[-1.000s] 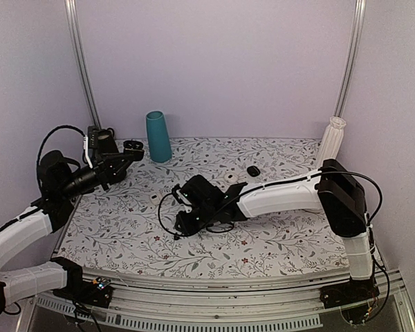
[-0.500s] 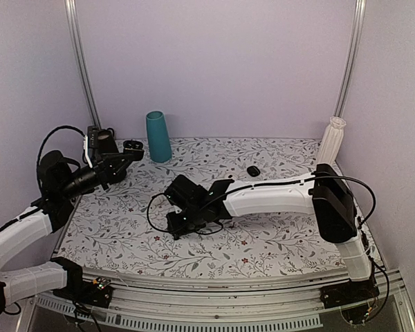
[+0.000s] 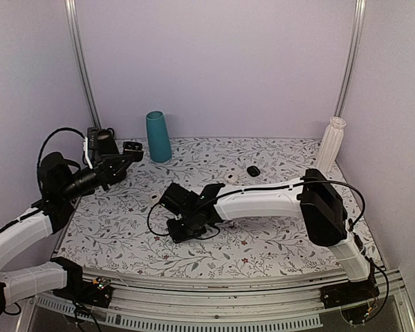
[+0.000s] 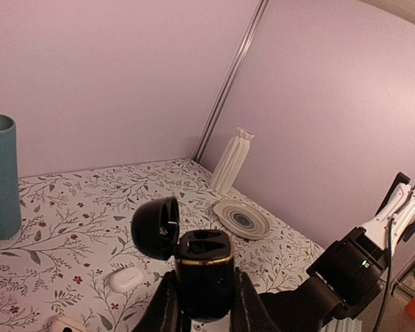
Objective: Insert the wireless bluetooth earbuds into the charging case
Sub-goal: Move the left earbud to the center of the board.
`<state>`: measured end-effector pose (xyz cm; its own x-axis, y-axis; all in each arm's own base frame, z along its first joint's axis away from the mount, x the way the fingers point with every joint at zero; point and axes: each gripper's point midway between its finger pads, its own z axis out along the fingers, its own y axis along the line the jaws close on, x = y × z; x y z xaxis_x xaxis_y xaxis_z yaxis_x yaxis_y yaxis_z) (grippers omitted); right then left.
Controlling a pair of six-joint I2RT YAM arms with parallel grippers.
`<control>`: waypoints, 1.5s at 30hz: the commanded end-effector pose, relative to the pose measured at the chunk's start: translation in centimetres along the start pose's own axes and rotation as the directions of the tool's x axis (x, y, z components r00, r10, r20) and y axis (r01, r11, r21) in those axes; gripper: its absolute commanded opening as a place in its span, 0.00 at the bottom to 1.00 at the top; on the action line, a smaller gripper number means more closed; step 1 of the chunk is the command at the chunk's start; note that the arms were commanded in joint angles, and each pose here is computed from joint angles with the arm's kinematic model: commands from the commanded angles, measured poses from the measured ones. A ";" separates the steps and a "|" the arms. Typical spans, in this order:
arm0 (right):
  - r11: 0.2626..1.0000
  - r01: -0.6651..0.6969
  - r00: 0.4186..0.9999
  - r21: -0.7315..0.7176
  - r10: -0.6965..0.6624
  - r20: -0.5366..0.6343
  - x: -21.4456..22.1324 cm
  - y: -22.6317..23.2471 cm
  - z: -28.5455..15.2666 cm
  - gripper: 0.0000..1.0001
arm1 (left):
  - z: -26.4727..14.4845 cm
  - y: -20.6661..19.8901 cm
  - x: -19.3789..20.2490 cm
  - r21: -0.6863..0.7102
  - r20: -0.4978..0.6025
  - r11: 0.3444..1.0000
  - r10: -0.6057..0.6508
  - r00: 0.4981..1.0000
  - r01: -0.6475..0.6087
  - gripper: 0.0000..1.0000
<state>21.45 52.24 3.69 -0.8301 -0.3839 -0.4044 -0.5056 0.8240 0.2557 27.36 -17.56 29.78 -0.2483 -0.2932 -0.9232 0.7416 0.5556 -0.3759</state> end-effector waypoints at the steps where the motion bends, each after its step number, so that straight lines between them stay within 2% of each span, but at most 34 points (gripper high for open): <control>1: 0.999 0.012 1.000 0.036 -0.011 -0.021 0.9 0.0 1.8 0.36 | -0.3 -0.1 -0.6 0.002 0.032 1.000 0.011 0.999 -0.011 0.00; 12: 0.995 0.036 0.999 0.095 -0.034 -0.023 0.9 -0.8 2.7 0.38 | -0.3 -0.1 -0.7 0.003 0.036 1.000 0.012 0.999 -0.012 0.00; 23: 0.977 0.120 0.992 0.178 -0.111 -0.063 2.0 -1.3 3.8 0.32 | -0.2 0.1 -0.7 -0.002 0.034 1.000 0.011 0.999 -0.011 0.00; 35: 0.956 0.177 0.982 0.235 -0.157 -0.102 3.3 -2.2 3.9 0.31 | -0.2 0.2 -0.8 -0.010 0.037 1.000 0.012 0.999 -0.012 0.00; 45: 0.965 0.180 0.984 0.193 -0.173 -0.051 2.6 -2.8 3.6 0.21 | 0.0 0.3 -0.8 -0.011 0.030 1.000 0.007 1.000 -0.006 0.00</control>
<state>21.93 52.58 1.65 -0.7324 -0.5018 -0.4603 -0.5810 0.8130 0.0382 27.45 -17.47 29.89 -0.2471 -0.3053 -0.9196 0.7374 0.5565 -0.3829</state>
